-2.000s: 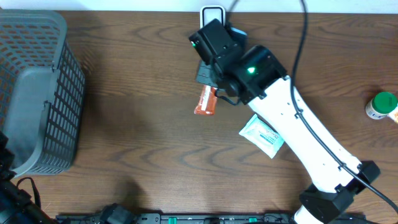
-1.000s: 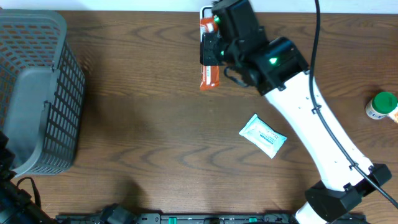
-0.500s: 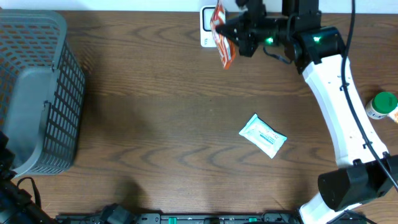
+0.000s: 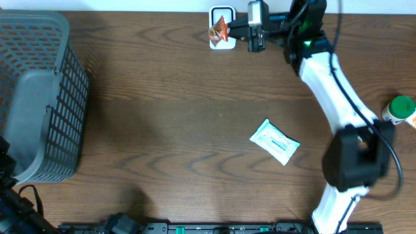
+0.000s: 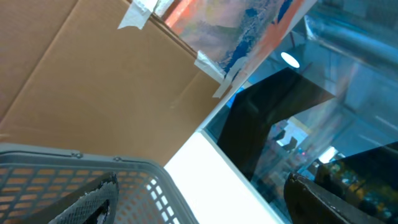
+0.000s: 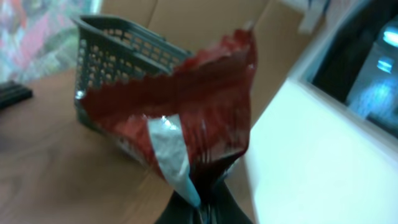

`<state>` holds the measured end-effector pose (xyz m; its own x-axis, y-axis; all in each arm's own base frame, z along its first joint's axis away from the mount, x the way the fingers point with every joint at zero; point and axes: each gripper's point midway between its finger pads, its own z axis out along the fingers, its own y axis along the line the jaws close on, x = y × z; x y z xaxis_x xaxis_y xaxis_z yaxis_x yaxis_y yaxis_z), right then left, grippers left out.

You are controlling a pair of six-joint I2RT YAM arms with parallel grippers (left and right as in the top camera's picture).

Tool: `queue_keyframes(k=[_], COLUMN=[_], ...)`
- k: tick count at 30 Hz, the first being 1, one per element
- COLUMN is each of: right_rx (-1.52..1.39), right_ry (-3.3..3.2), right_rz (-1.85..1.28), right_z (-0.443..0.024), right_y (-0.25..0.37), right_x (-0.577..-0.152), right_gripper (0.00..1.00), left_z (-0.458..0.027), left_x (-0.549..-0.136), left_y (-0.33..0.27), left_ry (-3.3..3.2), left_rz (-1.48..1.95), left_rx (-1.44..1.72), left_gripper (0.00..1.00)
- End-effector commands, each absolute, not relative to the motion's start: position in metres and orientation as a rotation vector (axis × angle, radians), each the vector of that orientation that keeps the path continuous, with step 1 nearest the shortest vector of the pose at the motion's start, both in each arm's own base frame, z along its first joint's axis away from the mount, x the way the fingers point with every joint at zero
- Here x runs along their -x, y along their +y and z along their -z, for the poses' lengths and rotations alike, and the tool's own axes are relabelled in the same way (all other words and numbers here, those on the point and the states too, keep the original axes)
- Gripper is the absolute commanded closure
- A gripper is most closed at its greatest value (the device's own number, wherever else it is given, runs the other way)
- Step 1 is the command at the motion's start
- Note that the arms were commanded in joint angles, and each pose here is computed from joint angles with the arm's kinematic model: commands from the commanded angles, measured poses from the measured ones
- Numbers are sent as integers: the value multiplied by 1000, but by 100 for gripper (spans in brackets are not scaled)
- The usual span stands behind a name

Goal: Scan the item barcode
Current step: 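Hold the TOP bar up in front of the scanner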

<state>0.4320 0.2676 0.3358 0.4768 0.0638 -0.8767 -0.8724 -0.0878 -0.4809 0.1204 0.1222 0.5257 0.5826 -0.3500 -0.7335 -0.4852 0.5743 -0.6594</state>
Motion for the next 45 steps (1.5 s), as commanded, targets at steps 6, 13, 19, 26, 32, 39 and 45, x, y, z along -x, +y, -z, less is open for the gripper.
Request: queue_keyframes(k=[6, 13, 19, 26, 32, 39, 45], right_rx=[1183, 1092, 1096, 1102, 967, 650, 507], right_ry=[896, 930, 918, 885, 1011, 1458, 1876], right_rz=[-914, -844, -858, -777, -1064, -1745, -1990], right_z=[-303, -275, -279, -280, -300, -297, -239], right_y=[260, 255, 257, 250, 253, 269, 303], right_x=[-496, -536, -540, -547, -535, -517, -507], right_gripper=[99, 99, 99, 99, 99, 99, 99], left_z=[-505, -489, -489, -489, -489, -489, -489], left_x=[-104, -89, -89, -89, -89, -89, -89], left_y=[137, 147, 147, 147, 147, 147, 147], left_ry=[1008, 1012, 1016, 1016, 1016, 1016, 1016], left_rz=[-208, -286, -292, -291, -291, -291, -291], left_rx=[1138, 1257, 1253, 1254, 1254, 1254, 1254], left_gripper=[15, 15, 15, 15, 15, 15, 15])
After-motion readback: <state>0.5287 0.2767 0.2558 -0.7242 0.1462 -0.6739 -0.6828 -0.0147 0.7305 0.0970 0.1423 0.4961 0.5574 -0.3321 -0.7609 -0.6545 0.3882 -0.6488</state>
